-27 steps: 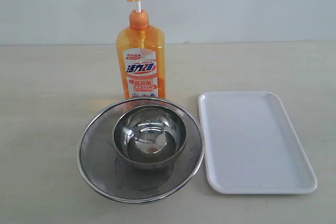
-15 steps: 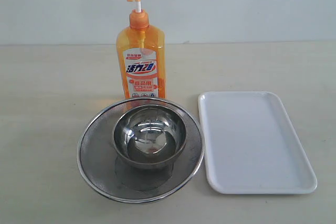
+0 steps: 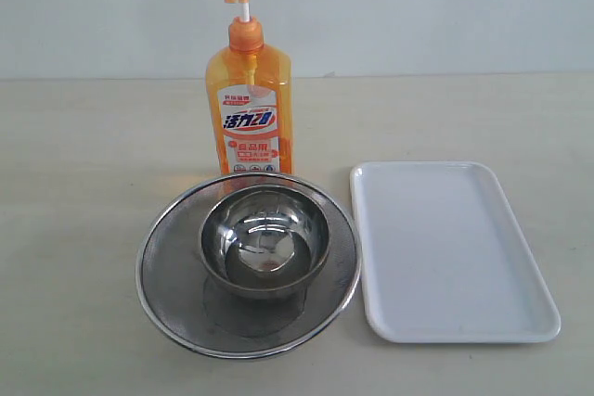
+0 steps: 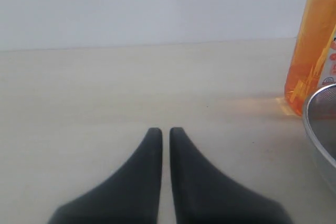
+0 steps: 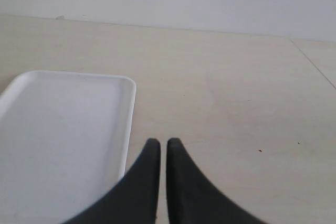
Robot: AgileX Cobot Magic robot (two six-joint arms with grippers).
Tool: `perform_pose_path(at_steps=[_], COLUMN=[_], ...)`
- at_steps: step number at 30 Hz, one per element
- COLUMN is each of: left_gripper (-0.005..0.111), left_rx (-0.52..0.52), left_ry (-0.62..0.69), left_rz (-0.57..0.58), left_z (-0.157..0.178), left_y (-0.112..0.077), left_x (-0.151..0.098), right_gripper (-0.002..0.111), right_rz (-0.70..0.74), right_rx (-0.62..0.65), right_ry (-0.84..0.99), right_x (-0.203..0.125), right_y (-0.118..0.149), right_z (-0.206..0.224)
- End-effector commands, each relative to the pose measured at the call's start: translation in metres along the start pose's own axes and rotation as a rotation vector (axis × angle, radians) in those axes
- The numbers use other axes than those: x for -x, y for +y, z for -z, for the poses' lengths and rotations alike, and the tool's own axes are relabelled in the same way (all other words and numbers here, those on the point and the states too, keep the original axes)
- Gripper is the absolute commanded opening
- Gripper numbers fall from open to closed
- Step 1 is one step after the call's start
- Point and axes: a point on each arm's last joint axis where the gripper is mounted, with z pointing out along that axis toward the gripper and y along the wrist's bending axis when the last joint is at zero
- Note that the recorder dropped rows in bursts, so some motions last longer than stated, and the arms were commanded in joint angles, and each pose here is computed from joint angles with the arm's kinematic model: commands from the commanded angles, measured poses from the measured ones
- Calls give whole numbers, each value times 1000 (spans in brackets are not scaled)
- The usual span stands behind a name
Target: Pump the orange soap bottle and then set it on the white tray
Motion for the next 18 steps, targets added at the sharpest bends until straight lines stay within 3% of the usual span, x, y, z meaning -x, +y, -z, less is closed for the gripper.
perform_pose_path(at_steps=[1,8,18], left_gripper=[5,5,5], left_rx=[-16,-36,-54], left_ry=[-40,-211,-198], left_rz=[67,147,186], left_z=[0,21,12], left_y=[-1,-1,-3], left_x=[3,63,127], right_gripper=[3,3,3], right_rz=[0,0,0], right_rx=[-4,-4,-4], right_ry=[-13,-13,-13], right_x=[1,1,1], right_y=[0,0,0], right_z=[0,0,0])
